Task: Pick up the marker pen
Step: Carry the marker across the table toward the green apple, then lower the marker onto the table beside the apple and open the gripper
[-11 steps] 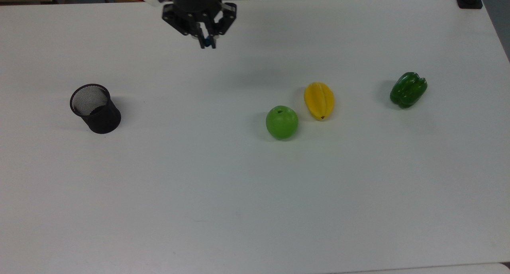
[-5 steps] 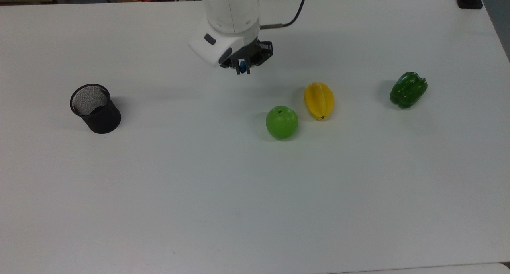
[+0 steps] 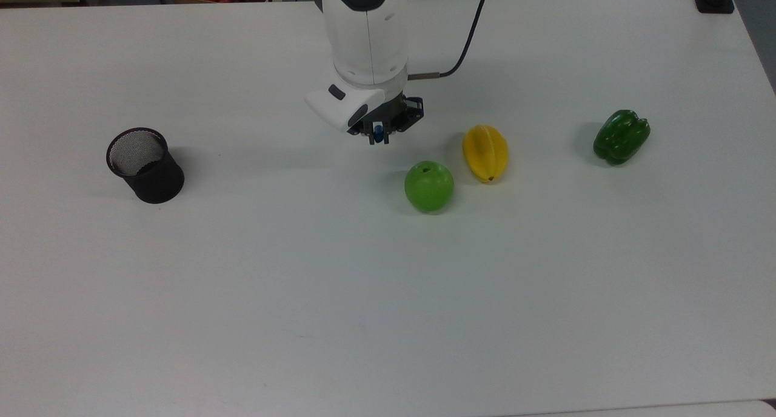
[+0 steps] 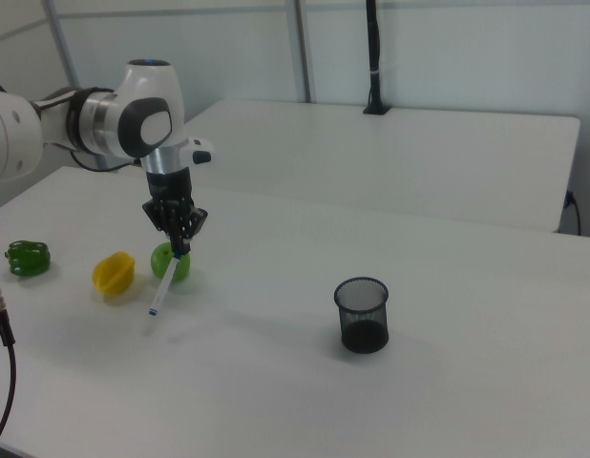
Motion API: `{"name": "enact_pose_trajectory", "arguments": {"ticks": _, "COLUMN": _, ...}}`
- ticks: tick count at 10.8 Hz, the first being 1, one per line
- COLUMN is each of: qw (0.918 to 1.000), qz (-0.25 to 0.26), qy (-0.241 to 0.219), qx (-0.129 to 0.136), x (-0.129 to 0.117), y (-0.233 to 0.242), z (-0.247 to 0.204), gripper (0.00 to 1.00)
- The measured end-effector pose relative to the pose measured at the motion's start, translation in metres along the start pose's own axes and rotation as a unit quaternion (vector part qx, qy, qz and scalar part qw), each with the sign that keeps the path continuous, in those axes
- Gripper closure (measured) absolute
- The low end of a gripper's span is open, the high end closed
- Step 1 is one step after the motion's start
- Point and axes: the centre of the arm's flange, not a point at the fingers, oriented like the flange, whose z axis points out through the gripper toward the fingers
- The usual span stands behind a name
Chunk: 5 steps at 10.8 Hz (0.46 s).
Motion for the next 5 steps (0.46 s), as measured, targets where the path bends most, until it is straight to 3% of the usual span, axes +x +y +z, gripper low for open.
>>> {"name": "enact_pose_trajectory", "arguments": {"ticks": 5, "qw": 0.999, "qz": 0.022, "qy": 0.034, "qx": -0.021, "x": 0.008, "y": -0.003, "z": 0.046, "gripper": 0.82}}
